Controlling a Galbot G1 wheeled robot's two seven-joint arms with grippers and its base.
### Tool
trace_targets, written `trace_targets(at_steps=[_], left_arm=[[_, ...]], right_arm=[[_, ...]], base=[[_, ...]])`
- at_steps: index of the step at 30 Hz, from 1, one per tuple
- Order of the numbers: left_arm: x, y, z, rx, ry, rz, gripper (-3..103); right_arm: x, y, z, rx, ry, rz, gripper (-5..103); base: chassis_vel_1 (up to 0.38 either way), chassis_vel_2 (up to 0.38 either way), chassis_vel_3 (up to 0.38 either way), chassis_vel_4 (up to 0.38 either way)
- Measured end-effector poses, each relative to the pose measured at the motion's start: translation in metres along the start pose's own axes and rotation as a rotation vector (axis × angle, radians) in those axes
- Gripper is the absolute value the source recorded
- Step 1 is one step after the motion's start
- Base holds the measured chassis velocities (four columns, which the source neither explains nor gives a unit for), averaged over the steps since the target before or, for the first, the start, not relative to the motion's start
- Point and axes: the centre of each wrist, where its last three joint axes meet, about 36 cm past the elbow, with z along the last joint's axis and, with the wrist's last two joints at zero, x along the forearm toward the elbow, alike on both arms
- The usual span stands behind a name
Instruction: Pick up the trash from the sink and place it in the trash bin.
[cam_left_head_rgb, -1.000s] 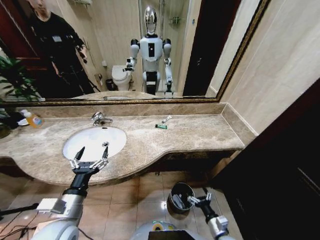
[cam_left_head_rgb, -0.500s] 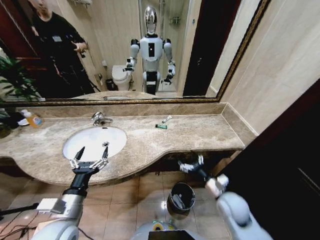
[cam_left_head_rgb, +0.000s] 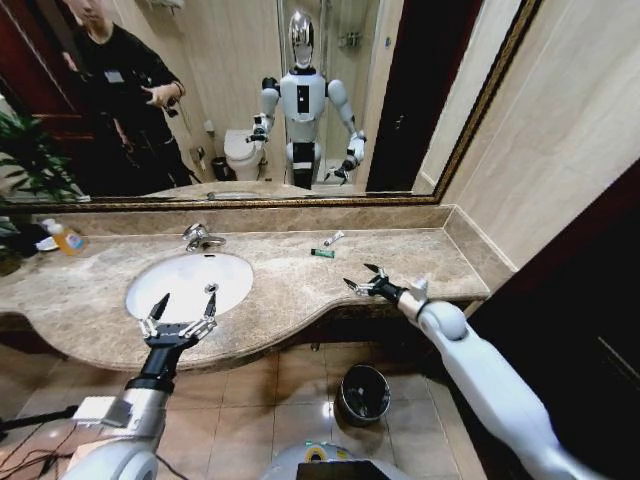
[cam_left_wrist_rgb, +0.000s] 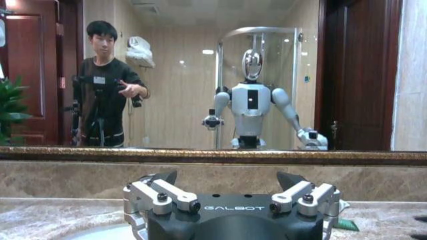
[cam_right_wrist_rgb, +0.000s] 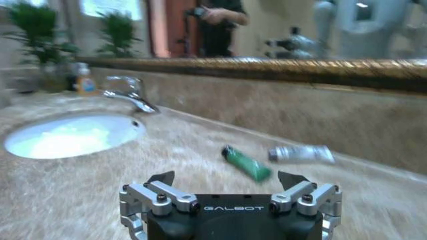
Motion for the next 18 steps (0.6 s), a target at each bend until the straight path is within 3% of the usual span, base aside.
trace_targets(at_steps=[2, 7, 18], left_arm=[[0.0, 0.0, 0.0, 0.0, 0.0, -0.001, 100], [0.0, 0.0, 0.0, 0.0, 0.0, -0.001, 100], [0.0, 0.0, 0.0, 0.0, 0.0, -0.001, 100]], right_arm=[[-0.02, -0.018, -0.004, 0.004, 0.008, -0.049, 100], [-0.054, -0.036, -0.009, 0.001, 0.027, -0.134, 100], [-0.118, -0.047, -0.019, 0.046, 0.065, -0.16, 100]], base=[[0.0, 0.0, 0.0, 0.0], [0.0, 0.0, 0.0, 0.0], [0.0, 0.0, 0.0, 0.0]])
